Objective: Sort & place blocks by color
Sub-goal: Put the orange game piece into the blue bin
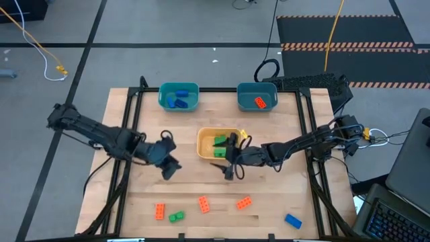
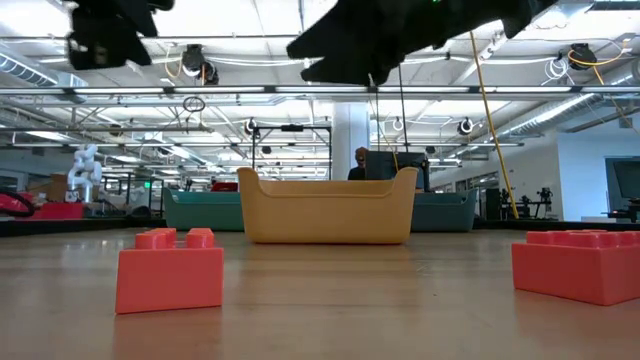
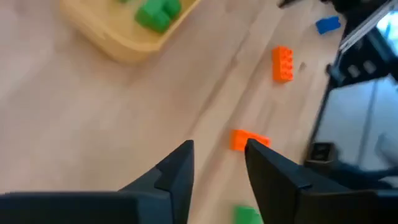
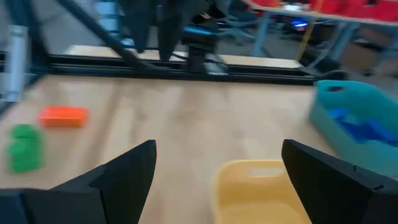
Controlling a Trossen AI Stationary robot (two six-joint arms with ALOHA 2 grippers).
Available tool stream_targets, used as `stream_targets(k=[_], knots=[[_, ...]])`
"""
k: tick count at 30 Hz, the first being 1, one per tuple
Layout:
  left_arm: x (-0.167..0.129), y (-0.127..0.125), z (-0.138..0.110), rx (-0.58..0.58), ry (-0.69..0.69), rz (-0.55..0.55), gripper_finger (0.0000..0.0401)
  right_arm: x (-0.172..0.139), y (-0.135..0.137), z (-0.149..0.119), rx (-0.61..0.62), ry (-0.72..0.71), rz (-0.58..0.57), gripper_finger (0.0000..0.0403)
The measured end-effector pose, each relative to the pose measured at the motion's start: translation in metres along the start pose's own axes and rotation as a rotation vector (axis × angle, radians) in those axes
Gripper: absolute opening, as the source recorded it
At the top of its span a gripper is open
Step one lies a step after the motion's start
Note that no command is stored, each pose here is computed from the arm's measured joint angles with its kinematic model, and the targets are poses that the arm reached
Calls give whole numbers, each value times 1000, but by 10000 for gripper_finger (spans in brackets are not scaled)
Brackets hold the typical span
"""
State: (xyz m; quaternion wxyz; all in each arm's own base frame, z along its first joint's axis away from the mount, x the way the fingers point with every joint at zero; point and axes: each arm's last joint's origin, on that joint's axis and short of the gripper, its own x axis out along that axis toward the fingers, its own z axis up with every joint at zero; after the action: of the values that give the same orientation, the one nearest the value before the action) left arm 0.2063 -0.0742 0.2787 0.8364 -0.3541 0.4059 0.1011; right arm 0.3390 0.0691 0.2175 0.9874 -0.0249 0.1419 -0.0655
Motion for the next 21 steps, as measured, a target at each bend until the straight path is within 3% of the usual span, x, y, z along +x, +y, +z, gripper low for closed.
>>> stream_targets(k=[5, 10, 12, 21], knots=[[4, -8, -28, -138, 53, 68, 110, -3, 10, 3, 17, -27, 125, 339], [9, -1, -58, -353, 203, 284, 94, -3, 11, 11, 16, -114, 173, 339], [10, -1, -70, -389, 261, 342, 93, -4, 11, 14, 34, -138, 175, 339], [17, -16, -114, -565, 444, 431, 93, -4, 11, 17, 144, -158, 184, 339]])
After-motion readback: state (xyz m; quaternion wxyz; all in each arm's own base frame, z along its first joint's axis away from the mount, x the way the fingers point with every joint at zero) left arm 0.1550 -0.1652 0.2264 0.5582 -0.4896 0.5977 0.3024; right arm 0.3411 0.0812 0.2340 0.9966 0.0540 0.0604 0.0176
